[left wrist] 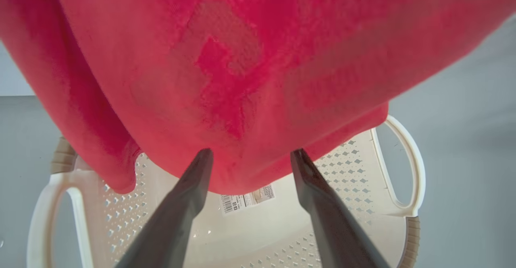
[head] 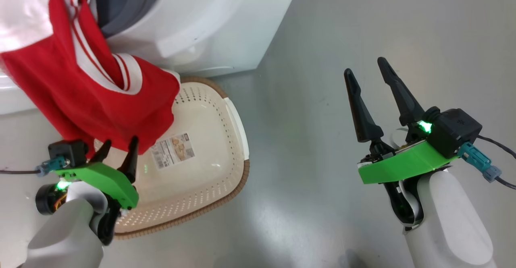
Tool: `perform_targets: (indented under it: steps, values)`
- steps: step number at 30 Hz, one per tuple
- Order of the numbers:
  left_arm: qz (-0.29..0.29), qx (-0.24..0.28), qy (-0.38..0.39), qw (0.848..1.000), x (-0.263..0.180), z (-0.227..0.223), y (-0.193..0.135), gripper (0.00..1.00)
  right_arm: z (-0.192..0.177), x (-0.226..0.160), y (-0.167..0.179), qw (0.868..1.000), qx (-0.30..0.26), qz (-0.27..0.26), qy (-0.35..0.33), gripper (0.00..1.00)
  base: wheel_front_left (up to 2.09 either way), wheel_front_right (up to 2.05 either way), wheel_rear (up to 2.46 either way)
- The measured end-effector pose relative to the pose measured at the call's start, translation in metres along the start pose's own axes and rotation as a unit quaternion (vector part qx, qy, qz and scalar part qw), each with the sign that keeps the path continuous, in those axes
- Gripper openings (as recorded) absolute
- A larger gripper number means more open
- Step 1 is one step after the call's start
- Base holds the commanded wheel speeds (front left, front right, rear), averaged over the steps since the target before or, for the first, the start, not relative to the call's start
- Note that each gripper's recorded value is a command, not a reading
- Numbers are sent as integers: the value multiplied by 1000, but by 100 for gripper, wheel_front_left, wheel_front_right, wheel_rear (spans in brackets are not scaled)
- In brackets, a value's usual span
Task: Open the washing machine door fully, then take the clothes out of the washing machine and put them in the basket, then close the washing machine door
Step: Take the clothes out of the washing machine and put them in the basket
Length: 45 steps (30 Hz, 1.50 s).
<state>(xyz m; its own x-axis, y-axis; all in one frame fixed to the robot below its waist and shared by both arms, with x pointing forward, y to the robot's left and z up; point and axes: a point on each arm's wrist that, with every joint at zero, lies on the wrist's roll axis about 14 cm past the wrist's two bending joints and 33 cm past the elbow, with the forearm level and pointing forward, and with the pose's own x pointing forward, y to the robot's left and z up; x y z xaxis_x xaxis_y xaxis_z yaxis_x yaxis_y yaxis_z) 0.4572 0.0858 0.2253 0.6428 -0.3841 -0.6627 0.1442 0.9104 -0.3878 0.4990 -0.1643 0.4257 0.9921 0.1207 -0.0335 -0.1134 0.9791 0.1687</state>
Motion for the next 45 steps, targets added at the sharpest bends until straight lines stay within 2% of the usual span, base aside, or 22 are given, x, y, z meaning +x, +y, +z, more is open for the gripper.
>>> perform_targets:
  steps: [9,18,33,45]
  values:
    - [-3,-19,-55,998,-19,29,-8,100,11,-9,5,1000,-2,2,-8,100,0,0,0]
    - [8,-16,-120,993,-42,62,-2,100,23,-12,13,1000,-3,11,-19,100,0,0,0]
    - [11,6,-252,968,-79,125,-3,100,22,-11,19,1000,-8,17,-19,100,0,0,0]
    - [28,21,-318,948,-119,144,4,100,20,-14,23,1000,-5,21,-16,100,0,0,0]
